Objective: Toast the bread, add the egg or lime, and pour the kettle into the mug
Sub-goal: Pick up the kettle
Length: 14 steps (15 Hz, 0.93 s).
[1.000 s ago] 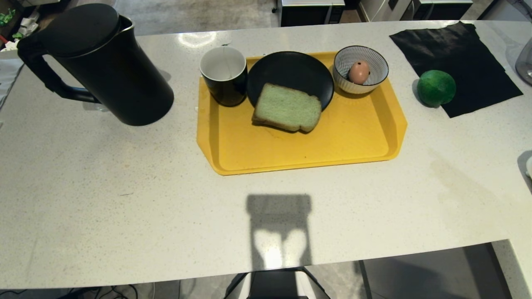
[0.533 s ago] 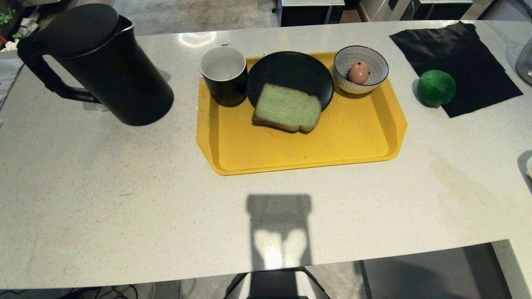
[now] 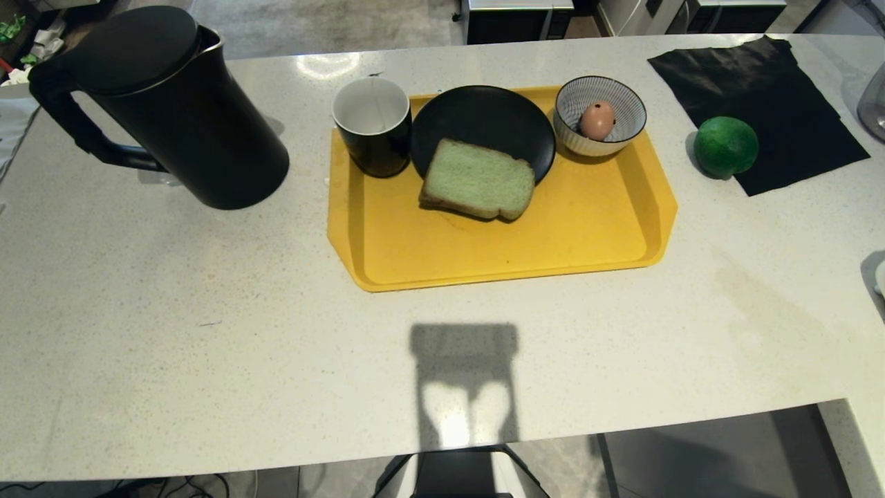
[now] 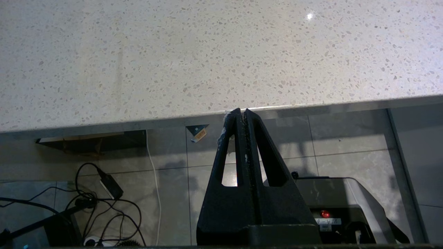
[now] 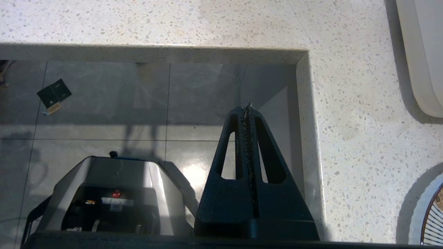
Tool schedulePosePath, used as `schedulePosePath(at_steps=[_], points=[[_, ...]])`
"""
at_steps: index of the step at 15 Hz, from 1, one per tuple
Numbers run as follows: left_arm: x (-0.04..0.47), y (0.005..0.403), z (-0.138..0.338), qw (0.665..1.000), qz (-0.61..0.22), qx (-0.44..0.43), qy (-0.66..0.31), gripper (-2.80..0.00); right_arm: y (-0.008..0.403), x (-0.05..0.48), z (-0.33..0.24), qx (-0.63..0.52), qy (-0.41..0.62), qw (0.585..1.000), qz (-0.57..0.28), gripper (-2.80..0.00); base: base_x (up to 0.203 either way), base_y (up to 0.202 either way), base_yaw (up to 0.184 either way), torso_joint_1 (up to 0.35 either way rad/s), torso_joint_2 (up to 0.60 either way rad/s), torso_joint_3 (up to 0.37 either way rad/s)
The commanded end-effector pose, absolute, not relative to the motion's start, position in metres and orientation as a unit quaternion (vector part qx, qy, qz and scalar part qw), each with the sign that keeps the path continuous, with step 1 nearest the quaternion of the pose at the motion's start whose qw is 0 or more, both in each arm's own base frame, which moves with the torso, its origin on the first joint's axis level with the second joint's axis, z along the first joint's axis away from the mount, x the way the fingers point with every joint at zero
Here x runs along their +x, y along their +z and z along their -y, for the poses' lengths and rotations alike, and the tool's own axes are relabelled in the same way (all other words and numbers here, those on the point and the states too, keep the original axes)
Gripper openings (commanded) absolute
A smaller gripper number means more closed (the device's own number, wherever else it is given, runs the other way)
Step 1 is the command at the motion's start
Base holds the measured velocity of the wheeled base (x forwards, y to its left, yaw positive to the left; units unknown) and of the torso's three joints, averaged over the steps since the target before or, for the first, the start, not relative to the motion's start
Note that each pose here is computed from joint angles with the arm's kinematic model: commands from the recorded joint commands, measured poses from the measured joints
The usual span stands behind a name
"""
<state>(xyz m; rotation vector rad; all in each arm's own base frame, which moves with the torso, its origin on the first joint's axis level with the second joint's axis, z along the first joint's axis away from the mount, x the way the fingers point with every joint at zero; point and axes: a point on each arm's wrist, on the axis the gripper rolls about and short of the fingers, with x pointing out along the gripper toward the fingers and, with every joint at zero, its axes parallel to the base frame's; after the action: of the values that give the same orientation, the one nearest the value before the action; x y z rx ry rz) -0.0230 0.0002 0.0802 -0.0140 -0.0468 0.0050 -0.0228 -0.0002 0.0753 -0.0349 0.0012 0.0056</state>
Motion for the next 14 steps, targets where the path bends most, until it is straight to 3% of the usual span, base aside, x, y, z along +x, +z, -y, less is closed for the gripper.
schedulePosePath(at_steps=[1, 14], points=[[-0.0218, 0.0761, -0.0002, 1.0, 0.017, -0.008, 0.003, -2.8, 0.0751, -0.0226, 0.0002, -0.018, 0.003, 1.0, -0.002, -2.8, 0.0, 0.0, 0.0, 0.0, 0.0, 0.0], [-0.0218, 0.0759, -0.0002, 1.0, 0.016, -0.007, 0.003, -2.8, 0.0753, -0.0227, 0.0002, -0.018, 0.003, 1.0, -0.001, -2.8, 0.0, 0.0, 0.0, 0.0, 0.0, 0.0]])
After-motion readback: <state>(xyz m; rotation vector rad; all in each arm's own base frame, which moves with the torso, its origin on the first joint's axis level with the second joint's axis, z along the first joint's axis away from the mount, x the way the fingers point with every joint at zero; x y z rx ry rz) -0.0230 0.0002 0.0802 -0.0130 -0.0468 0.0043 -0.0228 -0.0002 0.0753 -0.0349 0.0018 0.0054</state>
